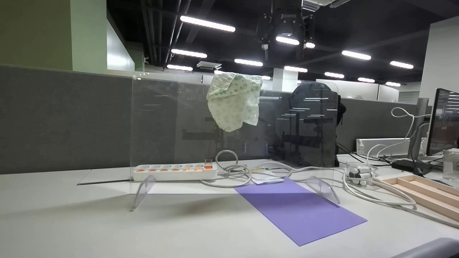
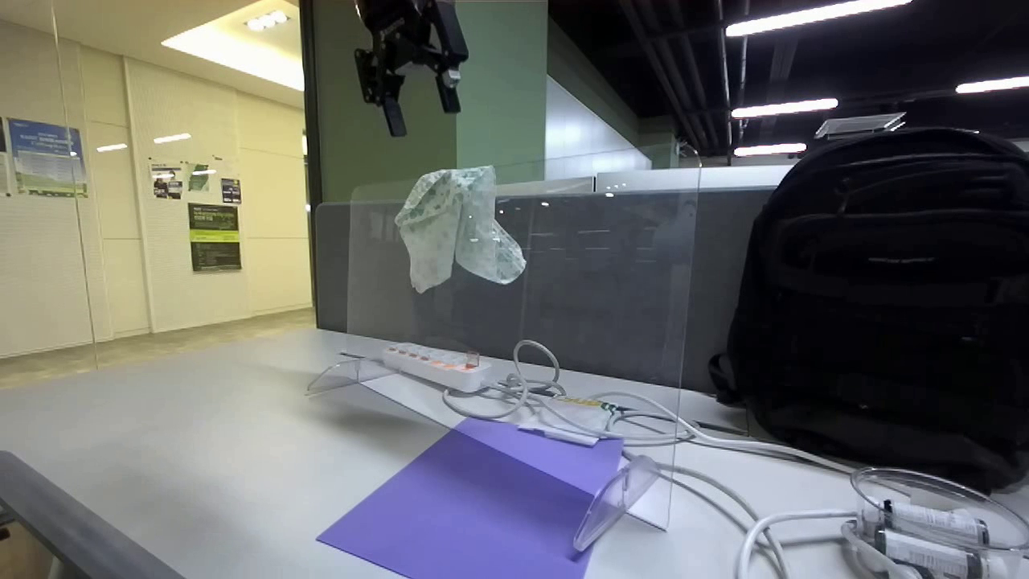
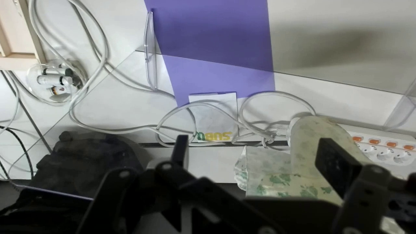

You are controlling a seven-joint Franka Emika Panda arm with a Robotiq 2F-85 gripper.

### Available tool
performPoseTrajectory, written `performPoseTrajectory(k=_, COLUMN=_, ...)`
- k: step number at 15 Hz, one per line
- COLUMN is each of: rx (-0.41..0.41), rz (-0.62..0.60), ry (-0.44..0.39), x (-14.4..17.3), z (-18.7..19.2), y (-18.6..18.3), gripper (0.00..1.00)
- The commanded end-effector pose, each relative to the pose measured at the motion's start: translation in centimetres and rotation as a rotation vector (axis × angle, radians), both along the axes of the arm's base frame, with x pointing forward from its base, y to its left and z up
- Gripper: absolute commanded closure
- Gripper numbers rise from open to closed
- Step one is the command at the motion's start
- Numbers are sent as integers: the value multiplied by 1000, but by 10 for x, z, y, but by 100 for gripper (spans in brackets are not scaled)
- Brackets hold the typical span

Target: Take the cloth off the countertop shield and put it on the table

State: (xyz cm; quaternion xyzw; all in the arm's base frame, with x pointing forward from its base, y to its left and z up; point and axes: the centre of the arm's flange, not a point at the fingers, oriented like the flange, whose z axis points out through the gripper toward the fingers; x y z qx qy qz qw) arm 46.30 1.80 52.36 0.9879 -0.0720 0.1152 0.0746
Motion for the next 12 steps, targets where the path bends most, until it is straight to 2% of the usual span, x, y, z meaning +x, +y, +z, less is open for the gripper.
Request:
performPoseTrajectory(k=1, rx=2, rz=64, ry=13, x=25, z=-16, y=11, gripper=0)
performPoseTrajectory(k=5, rx=90, rz=178, ry=28, x=41, z=-27, y=23, gripper=0)
performPoseTrajectory(k=7, rx=114, rz=218, ry=5, x=49, z=-28, y=25, gripper=0)
performPoseTrajectory(k=12, rx=92, rz=217, ry=-105, x=66, z=-25, y=19, gripper=0)
